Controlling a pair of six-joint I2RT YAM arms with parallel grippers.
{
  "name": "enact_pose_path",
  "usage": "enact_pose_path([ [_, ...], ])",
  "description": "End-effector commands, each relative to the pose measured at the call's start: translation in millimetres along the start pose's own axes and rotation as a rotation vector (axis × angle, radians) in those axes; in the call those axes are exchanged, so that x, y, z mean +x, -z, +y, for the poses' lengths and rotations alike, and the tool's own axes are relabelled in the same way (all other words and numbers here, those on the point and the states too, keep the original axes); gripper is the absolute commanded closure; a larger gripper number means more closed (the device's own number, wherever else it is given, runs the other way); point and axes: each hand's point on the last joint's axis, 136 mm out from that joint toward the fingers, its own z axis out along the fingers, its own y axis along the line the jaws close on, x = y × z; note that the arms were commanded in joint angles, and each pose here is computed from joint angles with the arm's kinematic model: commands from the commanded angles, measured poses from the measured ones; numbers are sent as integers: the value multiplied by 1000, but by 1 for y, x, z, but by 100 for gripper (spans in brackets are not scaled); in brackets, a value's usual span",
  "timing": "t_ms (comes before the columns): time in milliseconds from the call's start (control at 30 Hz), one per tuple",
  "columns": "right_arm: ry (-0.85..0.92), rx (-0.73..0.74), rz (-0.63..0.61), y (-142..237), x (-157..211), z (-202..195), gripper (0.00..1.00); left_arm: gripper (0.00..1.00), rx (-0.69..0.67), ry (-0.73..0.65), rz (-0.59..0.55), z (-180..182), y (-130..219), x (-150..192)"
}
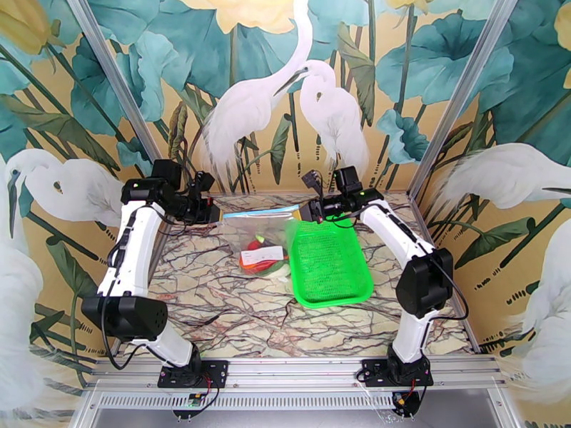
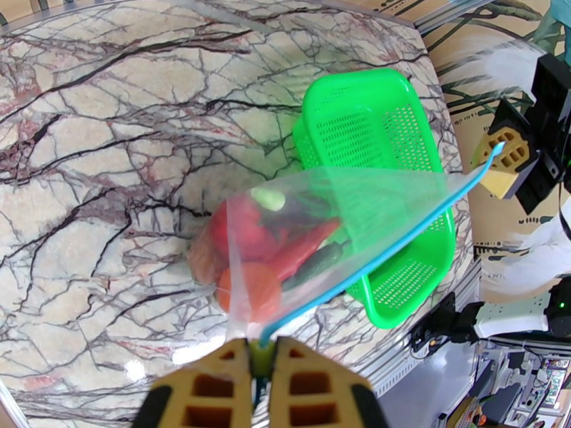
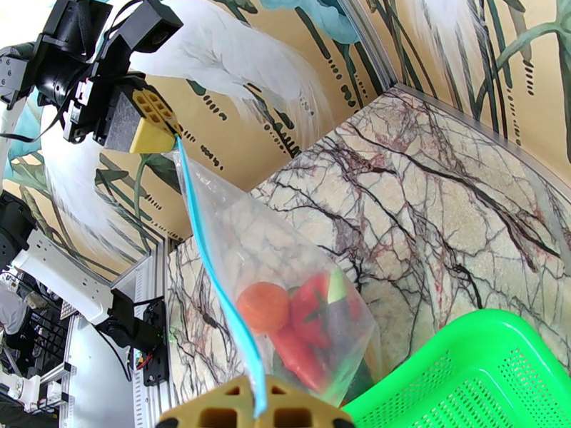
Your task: Place the food in the zip-top bag and seal the zipper
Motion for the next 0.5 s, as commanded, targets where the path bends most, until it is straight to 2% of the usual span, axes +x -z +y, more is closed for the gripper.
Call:
enact_pose_path([
  [0, 33, 14, -4, 17, -5, 26, 100, 100, -110, 36, -87, 19, 26, -5],
  [233, 42, -67, 77, 11, 9, 85, 100, 100, -145, 74, -139, 2, 60, 14],
  [467, -80, -108, 165, 20, 26, 107, 100, 100, -152, 99, -149, -10, 80, 31],
])
